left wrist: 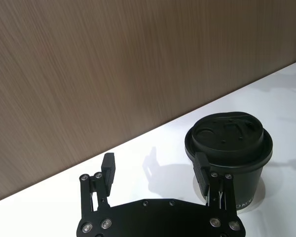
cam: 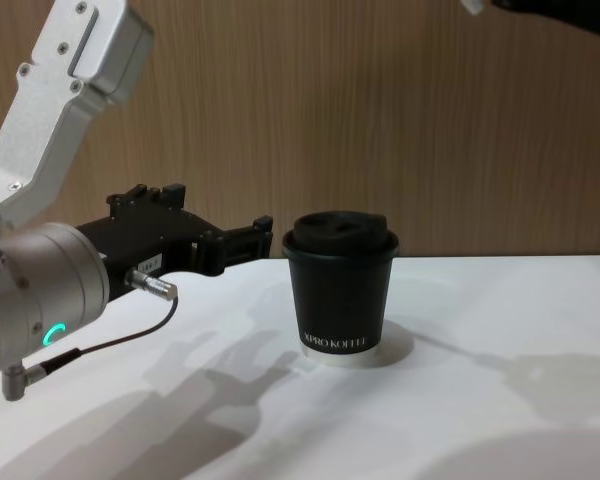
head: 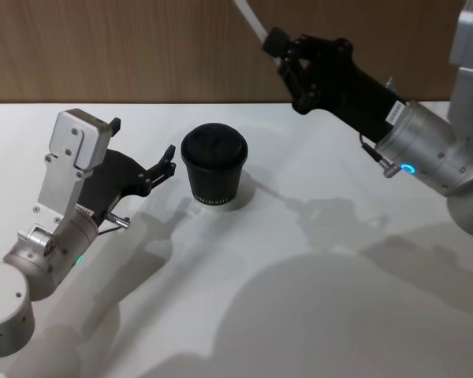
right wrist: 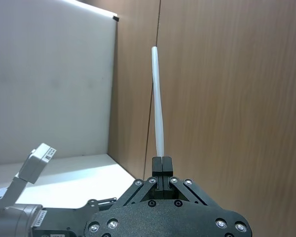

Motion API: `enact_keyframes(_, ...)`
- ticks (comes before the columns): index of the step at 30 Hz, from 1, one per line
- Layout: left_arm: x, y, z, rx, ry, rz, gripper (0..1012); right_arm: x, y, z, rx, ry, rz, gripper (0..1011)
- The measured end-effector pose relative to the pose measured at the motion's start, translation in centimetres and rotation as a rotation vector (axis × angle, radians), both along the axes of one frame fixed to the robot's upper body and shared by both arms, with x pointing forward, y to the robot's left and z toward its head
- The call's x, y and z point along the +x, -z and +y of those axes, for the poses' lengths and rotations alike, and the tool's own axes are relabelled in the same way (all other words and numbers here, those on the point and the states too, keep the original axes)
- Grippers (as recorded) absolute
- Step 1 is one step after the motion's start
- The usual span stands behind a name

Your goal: Pick up the straw with one hand, pass it to the other hand, and insert it into the cup.

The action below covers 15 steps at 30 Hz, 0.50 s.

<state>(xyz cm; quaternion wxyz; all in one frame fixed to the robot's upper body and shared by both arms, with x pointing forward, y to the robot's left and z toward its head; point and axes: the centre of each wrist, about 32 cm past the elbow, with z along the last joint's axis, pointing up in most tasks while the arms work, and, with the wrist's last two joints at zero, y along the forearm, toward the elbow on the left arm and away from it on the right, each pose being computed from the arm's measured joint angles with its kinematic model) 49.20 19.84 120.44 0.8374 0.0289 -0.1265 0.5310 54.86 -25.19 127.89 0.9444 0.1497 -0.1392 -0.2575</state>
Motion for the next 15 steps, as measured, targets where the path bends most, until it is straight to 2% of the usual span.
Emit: enact_keyframes(15,0.00,0.00,0.00,0.000,0.000,0.000,1000,0.82,0.45,0.98,0.011,-0.036,0.021,2)
